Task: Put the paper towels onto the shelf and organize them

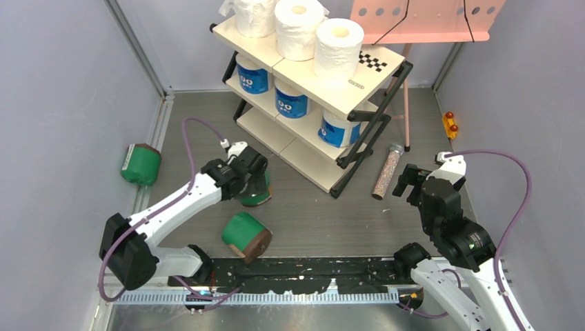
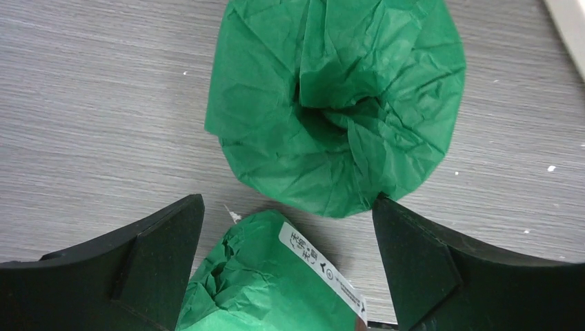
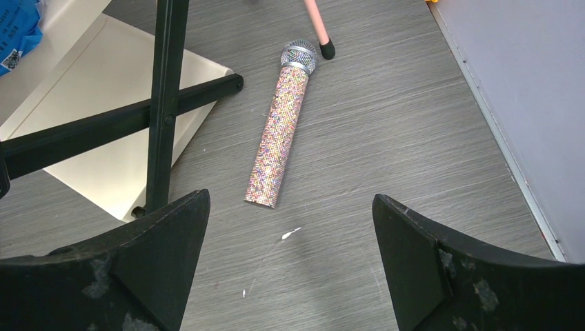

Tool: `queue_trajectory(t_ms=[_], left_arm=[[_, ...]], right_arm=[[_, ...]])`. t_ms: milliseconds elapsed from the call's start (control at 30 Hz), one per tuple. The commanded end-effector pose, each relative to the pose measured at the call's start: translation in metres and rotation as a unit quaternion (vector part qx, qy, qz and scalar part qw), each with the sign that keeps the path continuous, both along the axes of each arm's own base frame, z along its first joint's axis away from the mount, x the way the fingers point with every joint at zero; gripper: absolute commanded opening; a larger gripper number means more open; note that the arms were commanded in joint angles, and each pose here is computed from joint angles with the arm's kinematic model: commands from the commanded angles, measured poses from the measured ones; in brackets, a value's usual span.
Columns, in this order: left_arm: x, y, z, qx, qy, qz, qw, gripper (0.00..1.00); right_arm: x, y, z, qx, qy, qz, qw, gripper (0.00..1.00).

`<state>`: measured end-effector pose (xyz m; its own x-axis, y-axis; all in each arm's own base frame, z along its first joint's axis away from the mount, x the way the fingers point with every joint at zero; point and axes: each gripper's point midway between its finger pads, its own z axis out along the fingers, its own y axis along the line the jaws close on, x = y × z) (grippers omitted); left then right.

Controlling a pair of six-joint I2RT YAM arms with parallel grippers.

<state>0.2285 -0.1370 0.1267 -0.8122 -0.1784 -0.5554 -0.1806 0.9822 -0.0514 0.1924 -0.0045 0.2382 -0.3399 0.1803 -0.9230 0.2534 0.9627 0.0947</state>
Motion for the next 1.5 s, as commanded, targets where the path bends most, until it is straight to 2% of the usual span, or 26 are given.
queue_trajectory(t_ms=[0, 200, 367, 567, 733, 833, 933, 1067, 1200, 1467], left_arm=[[0.007, 0.004, 0.001, 0.049, 0.011, -0.018, 0.999, 0.96], [0.018, 0.039, -0.012, 0.093, 0.03, 0.027, 0.995, 0.97], [0.028, 0.088, -0.014, 0.089, 0.028, 0.106, 0.99, 0.97], [0.032, 0.147, 0.0, 0.121, 0.015, 0.186, 0.975, 0.99], [0.022, 0.19, 0.004, 0.094, 0.002, 0.268, 0.959, 1.0], [0.011, 0.214, 0.006, 0.057, -0.016, 0.33, 0.942, 1.0], [0.012, 0.214, 0.017, 0.009, -0.058, 0.352, 0.934, 1.0], [0.025, 0.184, 0.031, -0.09, -0.094, 0.34, 0.931, 0.99], [0.036, 0.162, 0.034, -0.171, -0.113, 0.344, 0.916, 0.96], [0.055, 0.166, 0.016, -0.199, -0.129, 0.393, 0.889, 0.82]], right_arm=[[0.004, -0.002, 0.008, 0.003, -0.014, -0.011, 1.0, 0.95], [0.003, -0.003, 0.009, 0.002, -0.015, -0.014, 1.0, 0.95], [0.003, -0.003, 0.009, 0.002, -0.015, -0.015, 1.0, 0.95], [0.004, -0.002, 0.008, 0.001, -0.012, -0.014, 1.0, 0.95], [0.004, -0.003, 0.008, 0.002, -0.014, -0.014, 1.0, 0.95], [0.004, -0.003, 0.009, 0.001, -0.014, -0.013, 1.0, 0.95], [0.004, -0.002, 0.008, 0.0, -0.011, -0.011, 1.0, 0.95], [0.005, -0.001, 0.007, -0.001, -0.009, -0.009, 1.0, 0.95], [0.005, -0.001, 0.008, -0.001, -0.01, -0.01, 1.0, 0.95], [0.003, -0.003, 0.01, 0.001, -0.016, -0.013, 1.0, 0.95]])
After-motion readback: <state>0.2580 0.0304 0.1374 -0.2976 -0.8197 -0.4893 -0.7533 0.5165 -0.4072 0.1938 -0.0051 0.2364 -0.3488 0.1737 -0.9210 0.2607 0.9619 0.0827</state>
